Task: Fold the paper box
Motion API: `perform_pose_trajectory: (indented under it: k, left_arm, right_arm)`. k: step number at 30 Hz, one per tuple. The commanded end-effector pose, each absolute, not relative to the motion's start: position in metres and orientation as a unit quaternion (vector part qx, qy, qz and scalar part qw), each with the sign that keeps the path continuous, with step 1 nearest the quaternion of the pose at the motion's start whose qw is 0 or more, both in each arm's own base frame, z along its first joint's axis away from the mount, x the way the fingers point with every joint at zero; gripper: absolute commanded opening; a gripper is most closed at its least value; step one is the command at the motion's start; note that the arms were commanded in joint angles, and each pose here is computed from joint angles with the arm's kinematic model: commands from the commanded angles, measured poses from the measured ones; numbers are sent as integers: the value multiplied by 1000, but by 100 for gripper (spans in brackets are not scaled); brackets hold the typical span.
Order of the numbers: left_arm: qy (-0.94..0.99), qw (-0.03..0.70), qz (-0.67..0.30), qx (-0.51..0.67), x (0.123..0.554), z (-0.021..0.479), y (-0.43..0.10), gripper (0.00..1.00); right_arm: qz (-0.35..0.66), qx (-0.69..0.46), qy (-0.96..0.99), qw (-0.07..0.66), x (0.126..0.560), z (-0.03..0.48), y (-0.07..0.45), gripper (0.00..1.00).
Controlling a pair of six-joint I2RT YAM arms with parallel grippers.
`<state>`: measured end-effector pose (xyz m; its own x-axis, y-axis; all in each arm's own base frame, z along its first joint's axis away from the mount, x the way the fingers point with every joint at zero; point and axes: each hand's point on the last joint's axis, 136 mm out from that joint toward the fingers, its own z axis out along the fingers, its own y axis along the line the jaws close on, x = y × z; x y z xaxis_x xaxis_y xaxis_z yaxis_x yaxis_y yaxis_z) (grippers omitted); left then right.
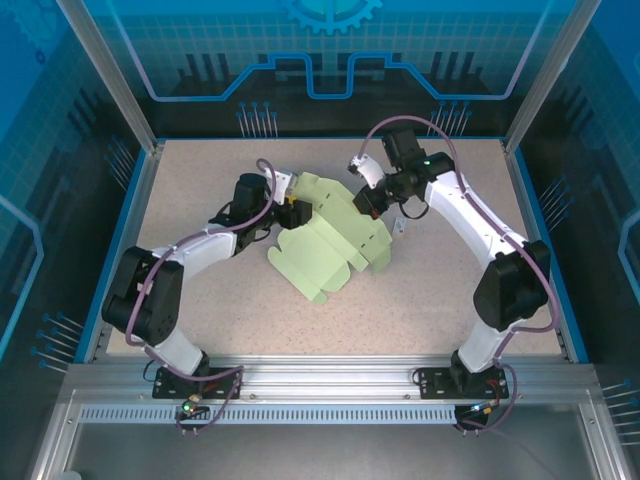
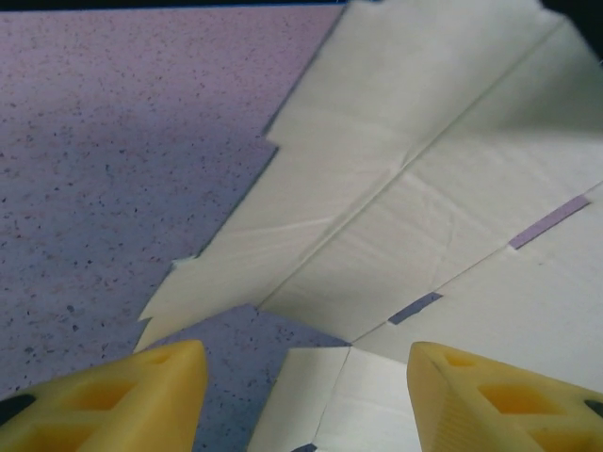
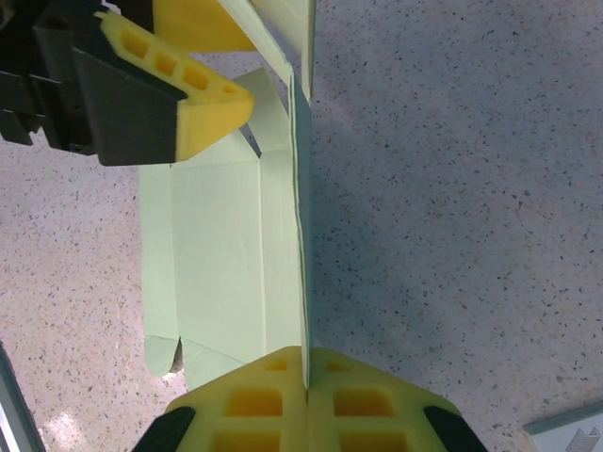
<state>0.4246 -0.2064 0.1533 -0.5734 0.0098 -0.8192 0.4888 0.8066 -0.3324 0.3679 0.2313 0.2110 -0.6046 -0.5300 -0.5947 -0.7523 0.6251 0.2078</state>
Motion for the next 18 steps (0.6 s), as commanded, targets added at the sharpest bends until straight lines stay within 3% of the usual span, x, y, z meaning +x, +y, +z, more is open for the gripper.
perform_pose_trajectory:
  k: [1, 12, 18]
  left_arm:
    - [841, 431, -282, 170, 427, 152, -215, 59]
    - [824, 404, -355, 180, 406, 151, -232, 40]
    - [819, 399, -371, 181, 392, 149, -237, 39]
  right_arm:
    - [246, -364, 866, 240, 369, 214, 237, 2]
    - [245, -343, 874, 241, 379, 211, 239, 1]
    - [244, -327, 880, 245, 386, 212, 238, 1]
